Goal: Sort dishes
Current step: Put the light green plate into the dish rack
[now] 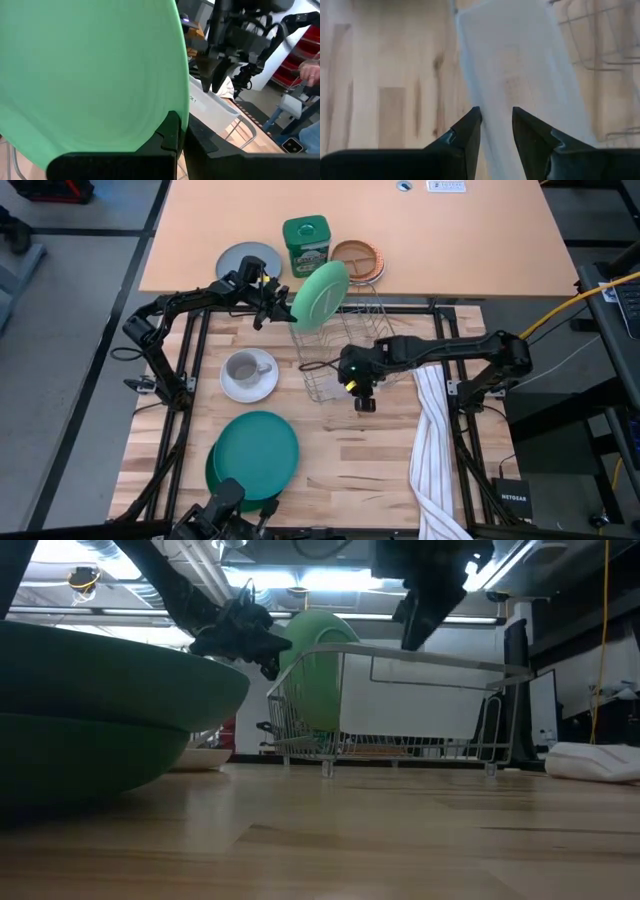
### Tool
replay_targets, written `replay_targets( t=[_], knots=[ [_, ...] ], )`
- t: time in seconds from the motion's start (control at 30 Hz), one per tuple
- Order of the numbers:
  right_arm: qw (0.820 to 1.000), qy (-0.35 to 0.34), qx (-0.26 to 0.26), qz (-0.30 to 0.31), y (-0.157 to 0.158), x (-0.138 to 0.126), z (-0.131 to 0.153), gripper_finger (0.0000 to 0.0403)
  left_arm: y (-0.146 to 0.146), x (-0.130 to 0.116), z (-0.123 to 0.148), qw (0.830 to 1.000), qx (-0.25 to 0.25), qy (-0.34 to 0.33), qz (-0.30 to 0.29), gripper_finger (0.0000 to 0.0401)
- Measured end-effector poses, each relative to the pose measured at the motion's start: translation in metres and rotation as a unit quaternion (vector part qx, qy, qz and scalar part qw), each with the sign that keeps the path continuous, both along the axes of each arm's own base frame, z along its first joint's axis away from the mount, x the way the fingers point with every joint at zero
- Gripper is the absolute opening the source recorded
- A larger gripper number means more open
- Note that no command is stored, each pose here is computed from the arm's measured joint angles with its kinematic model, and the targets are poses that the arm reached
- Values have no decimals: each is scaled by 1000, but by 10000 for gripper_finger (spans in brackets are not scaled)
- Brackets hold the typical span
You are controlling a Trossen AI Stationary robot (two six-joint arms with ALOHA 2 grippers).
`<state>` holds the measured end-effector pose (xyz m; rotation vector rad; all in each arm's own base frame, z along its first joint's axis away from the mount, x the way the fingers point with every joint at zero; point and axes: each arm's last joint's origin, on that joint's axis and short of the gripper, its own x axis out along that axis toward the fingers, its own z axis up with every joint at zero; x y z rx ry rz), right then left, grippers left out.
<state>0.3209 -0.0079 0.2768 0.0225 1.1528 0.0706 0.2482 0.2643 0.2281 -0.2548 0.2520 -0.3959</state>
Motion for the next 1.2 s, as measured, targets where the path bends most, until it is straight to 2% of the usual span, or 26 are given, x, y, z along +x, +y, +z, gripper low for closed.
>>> replay_targets(
  t=[0.27, 0.67, 0.97, 1.2],
  knots=[
    [994, 104, 25, 15, 2, -7, -19, 117, 0, 0, 0, 1000, 1, -2, -2, 0],
    [964, 263, 15, 46, 2, -39, -21, 117, -1, 1, 0, 1000, -10, -2, -8, 0],
    [961, 275, -4, 44, 1, -41, -20, 117, -3, 3, 0, 1000, -5, -1, -10, 0],
    [961, 273, 0, 44, 1, -41, -20, 117, -1, 5, -1, 998, -9, 40, 49, 3]
  ],
)
